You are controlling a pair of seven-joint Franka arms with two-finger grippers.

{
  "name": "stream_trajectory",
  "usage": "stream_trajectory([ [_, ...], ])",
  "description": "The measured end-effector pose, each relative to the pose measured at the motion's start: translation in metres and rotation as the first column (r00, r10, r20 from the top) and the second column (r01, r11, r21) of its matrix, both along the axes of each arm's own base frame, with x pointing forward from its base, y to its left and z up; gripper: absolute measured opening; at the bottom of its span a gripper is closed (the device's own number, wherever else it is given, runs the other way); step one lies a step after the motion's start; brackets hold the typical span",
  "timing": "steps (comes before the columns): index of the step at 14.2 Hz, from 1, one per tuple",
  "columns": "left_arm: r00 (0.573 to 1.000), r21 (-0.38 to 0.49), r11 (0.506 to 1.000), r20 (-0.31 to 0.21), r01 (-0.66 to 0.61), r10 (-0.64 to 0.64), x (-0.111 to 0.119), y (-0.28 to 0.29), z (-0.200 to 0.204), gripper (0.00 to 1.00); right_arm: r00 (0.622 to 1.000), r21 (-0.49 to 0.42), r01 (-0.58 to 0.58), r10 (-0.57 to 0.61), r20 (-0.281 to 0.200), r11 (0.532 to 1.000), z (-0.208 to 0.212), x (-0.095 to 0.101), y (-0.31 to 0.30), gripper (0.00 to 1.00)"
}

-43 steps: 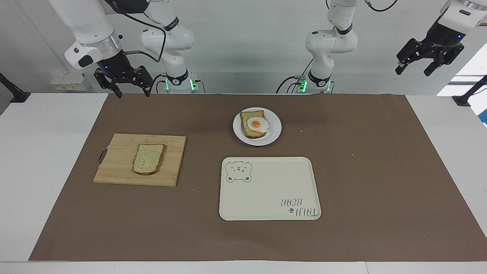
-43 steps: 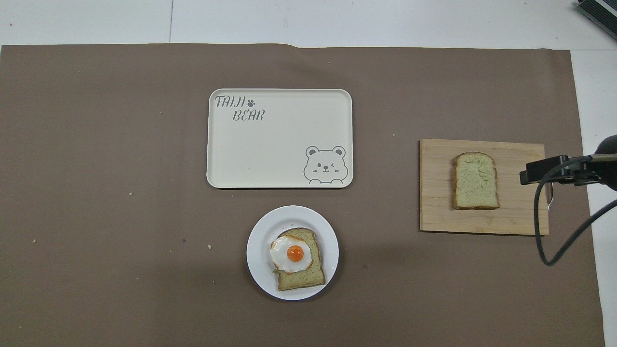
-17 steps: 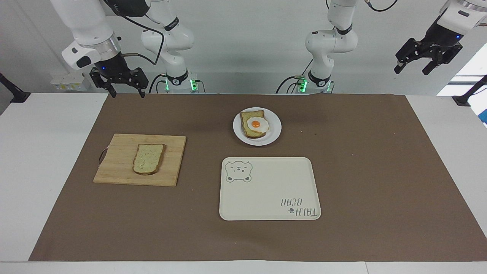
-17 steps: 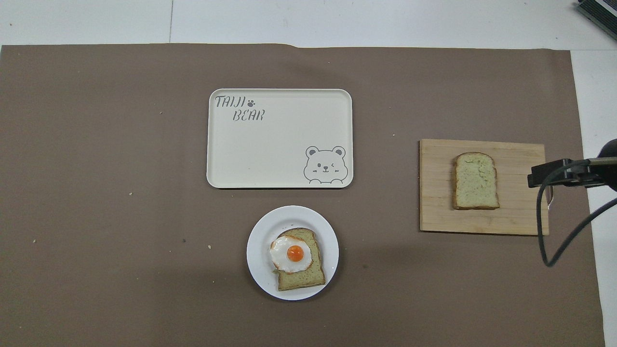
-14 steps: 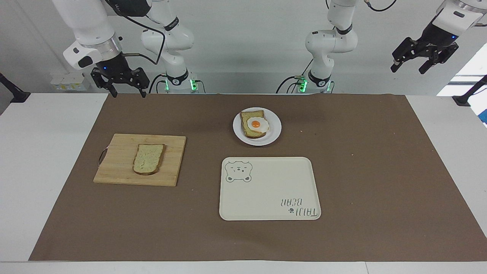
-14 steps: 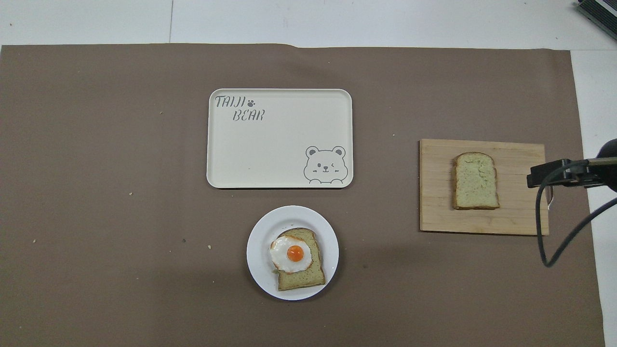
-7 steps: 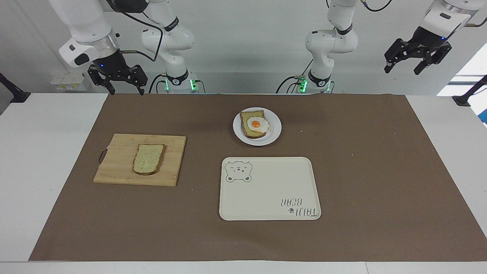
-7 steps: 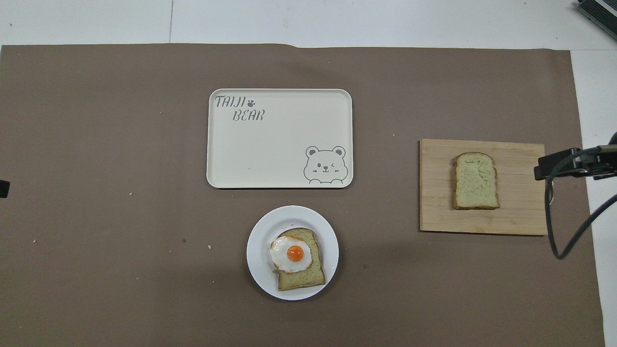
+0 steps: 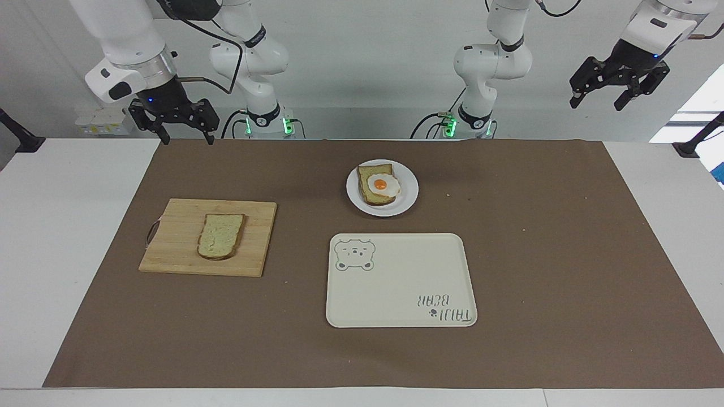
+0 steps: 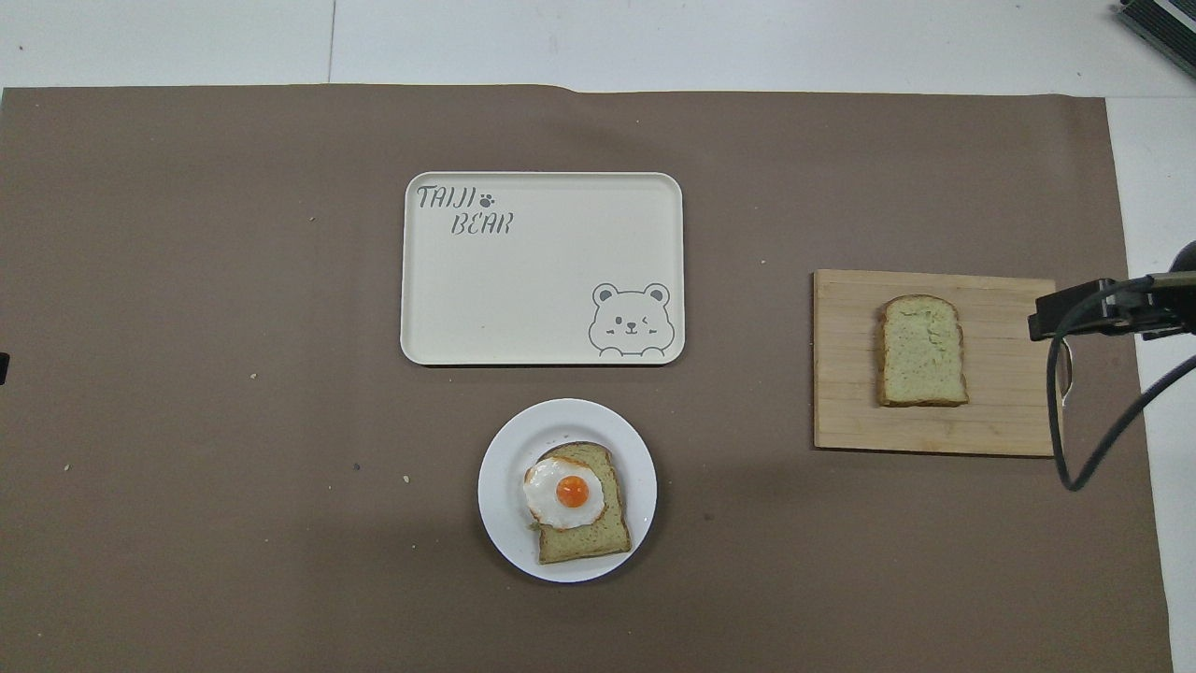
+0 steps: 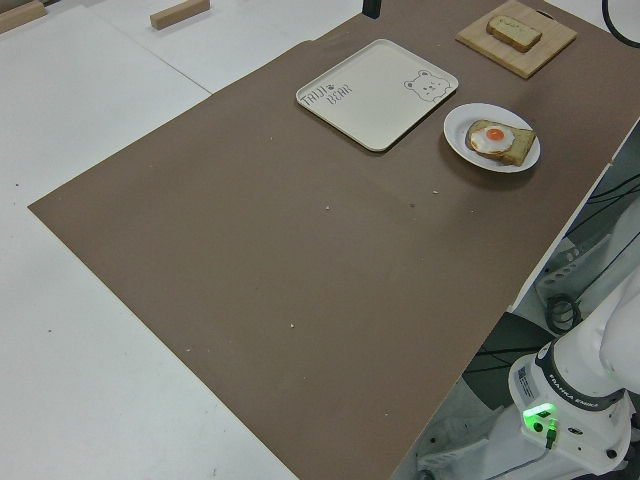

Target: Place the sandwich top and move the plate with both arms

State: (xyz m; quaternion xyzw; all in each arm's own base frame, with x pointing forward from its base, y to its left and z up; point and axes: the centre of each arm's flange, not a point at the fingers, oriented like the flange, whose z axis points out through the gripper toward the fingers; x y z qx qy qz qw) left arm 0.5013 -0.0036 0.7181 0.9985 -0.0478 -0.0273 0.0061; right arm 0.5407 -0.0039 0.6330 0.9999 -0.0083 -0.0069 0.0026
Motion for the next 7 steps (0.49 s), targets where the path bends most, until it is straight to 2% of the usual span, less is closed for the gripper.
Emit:
stream_trajectory([
  [2, 1.000, 0.000, 1.000, 0.001, 0.002, -0.002, 0.000, -0.001, 0.000, 1.00, 1.000, 0.001, -0.009, 0.009, 0.023, 1.000, -0.020, 0.003, -0.014, 1.00],
  [5, 1.000, 0.000, 1.000, 0.001, 0.001, -0.001, 0.000, -0.001, 0.000, 1.00, 0.994, -0.010, -0.061, 0.062, 0.085, 0.998, -0.058, 0.018, -0.040, 1.00],
  [7, 1.000, 0.000, 1.000, 0.001, 0.002, -0.002, 0.000, -0.001, 0.000, 1.00, 0.995, -0.013, -0.057, 0.058, 0.082, 0.998, -0.087, 0.030, -0.049, 1.00],
])
